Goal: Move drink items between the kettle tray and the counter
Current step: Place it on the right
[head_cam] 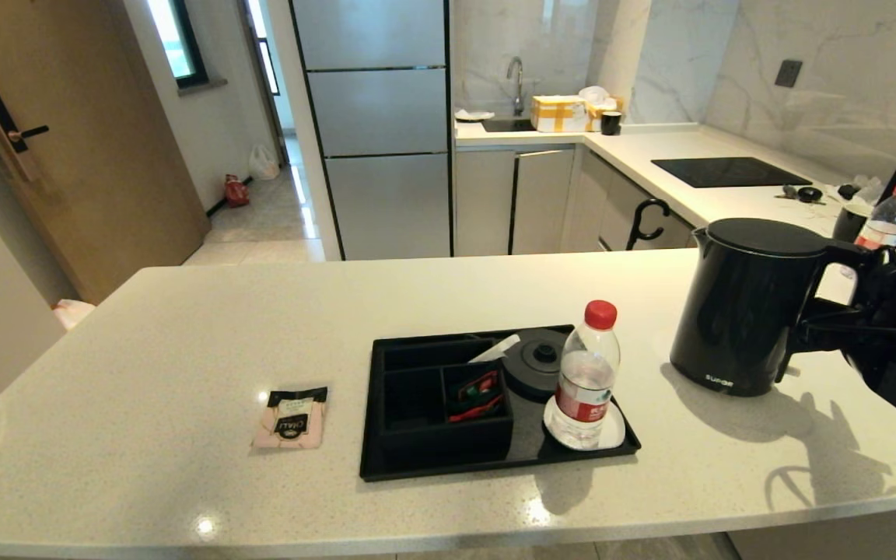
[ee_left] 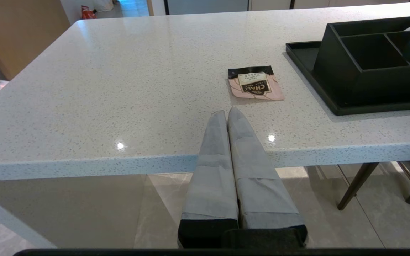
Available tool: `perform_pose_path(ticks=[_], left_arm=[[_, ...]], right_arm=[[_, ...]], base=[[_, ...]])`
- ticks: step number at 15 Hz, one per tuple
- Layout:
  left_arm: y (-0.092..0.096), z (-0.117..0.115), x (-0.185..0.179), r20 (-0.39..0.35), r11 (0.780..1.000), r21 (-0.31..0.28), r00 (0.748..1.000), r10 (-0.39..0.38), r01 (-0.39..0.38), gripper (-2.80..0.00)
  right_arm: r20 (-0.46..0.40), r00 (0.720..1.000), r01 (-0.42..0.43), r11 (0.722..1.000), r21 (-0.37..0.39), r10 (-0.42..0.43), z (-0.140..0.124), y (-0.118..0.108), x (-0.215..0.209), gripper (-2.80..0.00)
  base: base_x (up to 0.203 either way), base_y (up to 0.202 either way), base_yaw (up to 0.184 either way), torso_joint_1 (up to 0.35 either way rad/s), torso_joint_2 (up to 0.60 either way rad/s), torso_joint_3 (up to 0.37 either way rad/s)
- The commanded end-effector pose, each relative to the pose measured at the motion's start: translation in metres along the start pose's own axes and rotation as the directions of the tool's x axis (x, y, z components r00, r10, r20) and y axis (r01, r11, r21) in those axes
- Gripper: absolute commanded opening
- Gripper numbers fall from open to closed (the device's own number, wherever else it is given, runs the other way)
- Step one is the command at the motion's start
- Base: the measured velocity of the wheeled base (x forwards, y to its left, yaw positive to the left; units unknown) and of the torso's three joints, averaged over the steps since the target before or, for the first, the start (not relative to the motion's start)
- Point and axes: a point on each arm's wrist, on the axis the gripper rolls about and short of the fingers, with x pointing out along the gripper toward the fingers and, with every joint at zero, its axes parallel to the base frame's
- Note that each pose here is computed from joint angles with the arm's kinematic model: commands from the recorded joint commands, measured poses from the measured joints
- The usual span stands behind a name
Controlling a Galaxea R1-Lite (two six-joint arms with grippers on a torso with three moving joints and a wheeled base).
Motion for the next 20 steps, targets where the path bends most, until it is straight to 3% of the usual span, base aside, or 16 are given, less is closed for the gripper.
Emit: perform_pose_path(ticks=[1,6,7,15,20], left_arm=[[0.000,0.000,0.000,-0.001,1.000,0.000,1.000,0.001,-0.001,-2.80],[0.000,0.000,0.000,-0.001,1.000,0.000,1.000,0.001,-0.001,-2.80],[0.000,0.000,0.000,-0.001,1.000,0.000,1.000,0.001,-0.001,-2.80],[0.000,0.000,0.000,-0.001,1.000,0.000,1.000,0.001,-0.001,-2.80],[0.000,0.000,0.000,-0.001,1.000,0.000,1.000,0.001,-0.001,-2.80]], right_arm=[[-0.011,1.000,0.002,1.000,-0.004,-0.002,-0.005,0.000,0.001,-2.80],[-0.018,1.000,0.005,1.000,-0.007,-0.005,-0.007,0.001,0.002,-2.80],[-0.019,1.000,0.005,1.000,-0.004,-0.005,-0.008,0.000,0.002,0.00],[-0.023,1.000,0.000,1.000,-0.002,0.000,-0.008,0.000,-0.001,0.00],[-0.052,0.997,-0.060,0.998,-0.002,0.060,-0.012,-0.003,-0.010,0.00]], base=[[0.000,0.000,0.000,0.000,0.00,0.000],[0.000,0.000,0.000,0.000,0.00,0.000],[0.000,0.000,0.000,0.000,0.00,0.000],[0.000,0.000,0.000,0.000,0.00,0.000],[0.000,0.000,0.000,0.000,0.00,0.000]])
